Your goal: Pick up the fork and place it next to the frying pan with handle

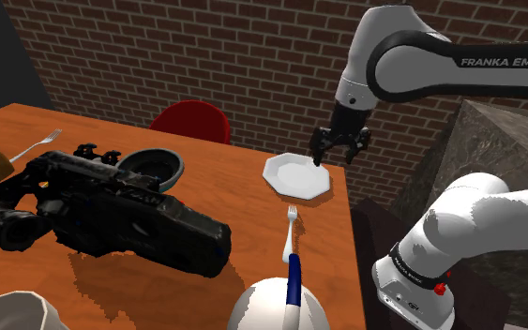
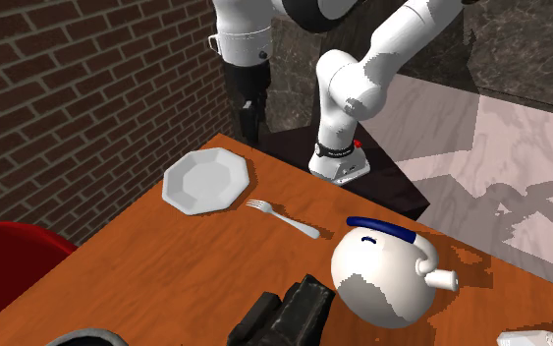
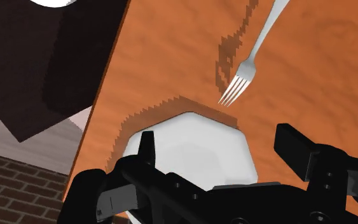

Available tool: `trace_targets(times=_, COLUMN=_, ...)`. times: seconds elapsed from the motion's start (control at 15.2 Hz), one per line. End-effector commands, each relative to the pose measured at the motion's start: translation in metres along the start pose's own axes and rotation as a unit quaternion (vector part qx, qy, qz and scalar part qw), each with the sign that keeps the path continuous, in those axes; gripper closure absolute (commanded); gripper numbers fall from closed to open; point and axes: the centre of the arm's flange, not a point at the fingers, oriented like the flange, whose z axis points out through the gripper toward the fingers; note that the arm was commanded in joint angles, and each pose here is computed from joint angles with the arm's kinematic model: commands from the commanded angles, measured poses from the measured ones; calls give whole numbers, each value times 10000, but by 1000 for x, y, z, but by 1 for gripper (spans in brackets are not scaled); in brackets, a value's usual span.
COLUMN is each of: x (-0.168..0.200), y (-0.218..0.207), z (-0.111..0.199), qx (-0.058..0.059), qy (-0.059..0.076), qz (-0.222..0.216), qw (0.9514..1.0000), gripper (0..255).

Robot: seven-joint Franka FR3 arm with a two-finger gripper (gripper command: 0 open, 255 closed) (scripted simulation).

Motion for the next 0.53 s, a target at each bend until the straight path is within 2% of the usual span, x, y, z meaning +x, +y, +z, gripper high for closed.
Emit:
trace_targets(times=0.0, x=-12, y=-17, z=23, qx=10, qy=-55, qz=320, qw=9995, gripper=0)
trace_targets(times=0.2, x=-25, y=-38, z=52, qx=19, qy=-141, qz=755, qw=9970, gripper=0)
trace_targets(times=0.46, x=-40, y=-68, z=90, qx=32, qy=-254, qz=1334, qw=9907, gripper=0)
